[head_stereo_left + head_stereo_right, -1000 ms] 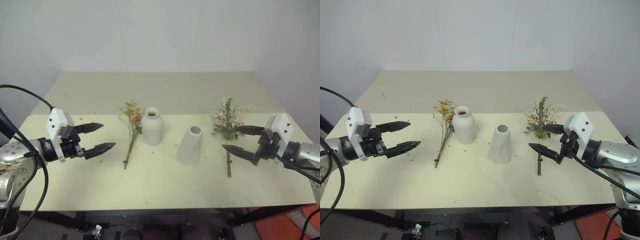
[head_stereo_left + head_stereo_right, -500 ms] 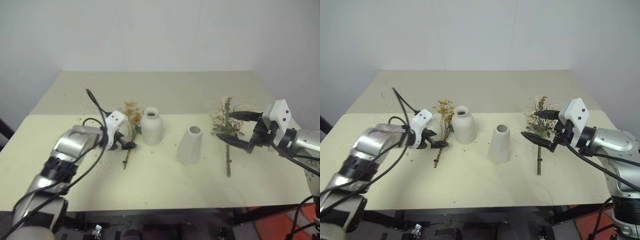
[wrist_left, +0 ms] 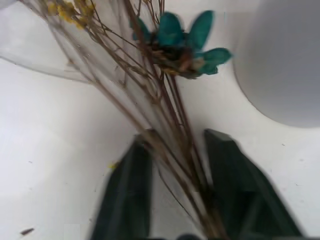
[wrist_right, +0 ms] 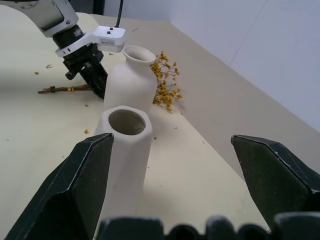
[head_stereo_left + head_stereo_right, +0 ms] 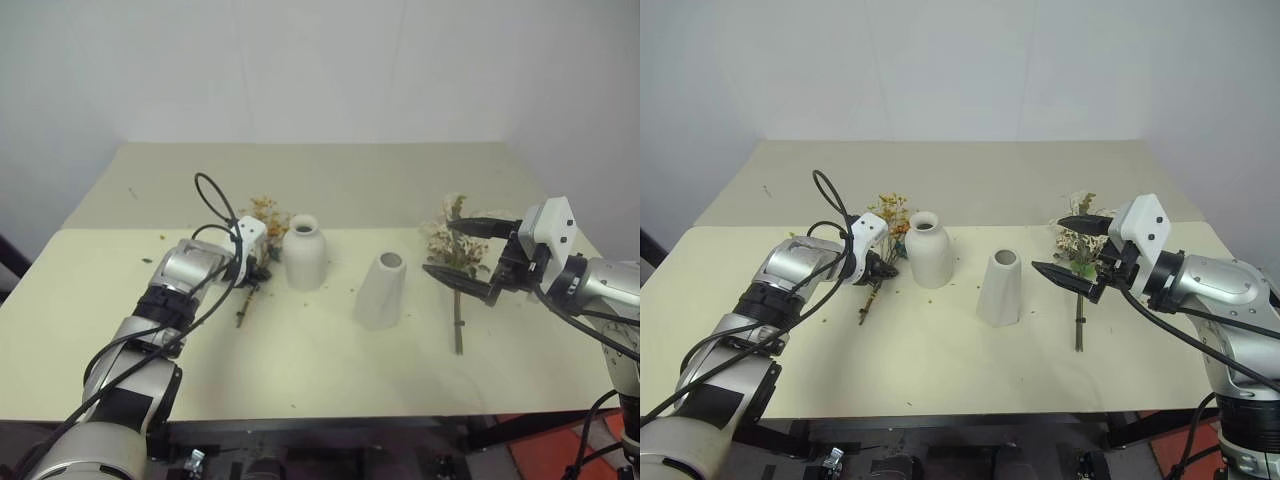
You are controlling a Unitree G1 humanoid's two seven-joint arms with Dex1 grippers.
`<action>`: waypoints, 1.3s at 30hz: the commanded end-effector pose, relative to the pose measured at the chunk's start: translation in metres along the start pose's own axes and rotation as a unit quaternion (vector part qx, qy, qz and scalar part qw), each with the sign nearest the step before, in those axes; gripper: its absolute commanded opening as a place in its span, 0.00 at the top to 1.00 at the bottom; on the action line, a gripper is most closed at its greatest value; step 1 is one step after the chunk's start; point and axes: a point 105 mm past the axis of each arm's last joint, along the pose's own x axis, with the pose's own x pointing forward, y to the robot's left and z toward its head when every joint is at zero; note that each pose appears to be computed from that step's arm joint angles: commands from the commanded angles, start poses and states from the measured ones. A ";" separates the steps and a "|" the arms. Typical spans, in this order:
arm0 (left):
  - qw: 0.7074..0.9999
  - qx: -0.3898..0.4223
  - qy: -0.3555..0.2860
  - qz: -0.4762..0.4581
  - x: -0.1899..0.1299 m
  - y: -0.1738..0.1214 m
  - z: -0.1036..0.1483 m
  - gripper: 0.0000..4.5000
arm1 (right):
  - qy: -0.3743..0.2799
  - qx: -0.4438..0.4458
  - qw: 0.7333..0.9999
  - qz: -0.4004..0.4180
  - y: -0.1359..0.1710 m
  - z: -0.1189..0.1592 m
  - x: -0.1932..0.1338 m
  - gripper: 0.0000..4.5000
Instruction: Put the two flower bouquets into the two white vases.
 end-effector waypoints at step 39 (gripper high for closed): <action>0.778 0.020 -0.578 -0.246 -0.112 -0.052 0.165 0.99 | -0.044 -0.001 0.997 -0.056 0.003 0.014 -0.004 0.01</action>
